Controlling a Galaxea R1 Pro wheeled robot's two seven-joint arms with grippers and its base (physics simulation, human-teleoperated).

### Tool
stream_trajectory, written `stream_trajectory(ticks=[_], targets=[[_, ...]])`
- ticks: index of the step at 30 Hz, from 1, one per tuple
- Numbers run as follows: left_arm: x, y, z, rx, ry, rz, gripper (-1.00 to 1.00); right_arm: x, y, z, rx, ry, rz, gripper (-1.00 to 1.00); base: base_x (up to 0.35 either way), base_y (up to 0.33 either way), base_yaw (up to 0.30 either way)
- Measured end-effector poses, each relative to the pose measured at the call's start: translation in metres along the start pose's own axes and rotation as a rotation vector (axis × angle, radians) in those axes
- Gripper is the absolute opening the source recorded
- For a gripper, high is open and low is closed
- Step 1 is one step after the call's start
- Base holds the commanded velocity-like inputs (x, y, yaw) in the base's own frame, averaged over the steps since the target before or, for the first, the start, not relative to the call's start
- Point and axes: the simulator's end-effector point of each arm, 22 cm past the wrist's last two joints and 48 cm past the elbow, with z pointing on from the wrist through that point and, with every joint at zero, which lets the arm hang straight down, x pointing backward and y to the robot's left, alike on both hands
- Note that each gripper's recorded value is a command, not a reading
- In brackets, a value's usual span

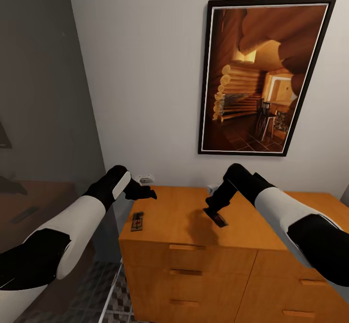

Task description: Take the four mousetraps from the cabinet in the bathroom and place them on the bathroom floor. Make sure all four end up on the same floor surface, and ensure that at least two of them are either under or directly next to the same bathroom sink.

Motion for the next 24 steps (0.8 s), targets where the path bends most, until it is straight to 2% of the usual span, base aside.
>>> stream_trajectory(ticks=[6, 9, 13, 16, 18, 20, 24], targets=[[0.0, -0.001, 0.0, 0.001, 0.0, 0.001, 1.0, -0.004, -0.003, -0.004, 0.016, -0.008, -0.005, -1.0, 0.0, 0.0, 0.0], [0.0, -0.004, 0.001, 0.004, 0.001, 0.003, 1.0, -0.009, -0.01, -0.01, 0.052, -0.019, -0.01, -1.0, 0.0, 0.0, 0.0], [0.001, -0.008, 0.001, 0.008, 0.002, 0.006, 1.0, -0.029, -0.026, -0.034, 0.149, -0.059, -0.019, -1.0, 0.0, 0.0, 0.0], [0.001, -0.009, 0.002, 0.008, 0.002, 0.007, 1.0, -0.048, -0.034, -0.053, 0.185, -0.119, 0.0, -1.0, 0.0, 0.0, 0.0], [0.001, -0.009, 0.002, 0.008, 0.002, 0.008, 1.0, -0.062, -0.041, -0.067, 0.205, -0.183, 0.038, -1.0, 0.0, 0.0, 0.0], [0.001, -0.009, 0.002, 0.006, 0.002, 0.007, 1.0, -0.076, -0.061, -0.085, 0.262, -0.266, 0.114, -1.0, 0.0, 0.0, 0.0], [0.001, -0.01, 0.003, 0.005, 0.003, 0.007, 1.0, -0.077, -0.1, -0.107, 0.379, -0.338, 0.246, -1.0, 0.0, 0.0, 0.0]])
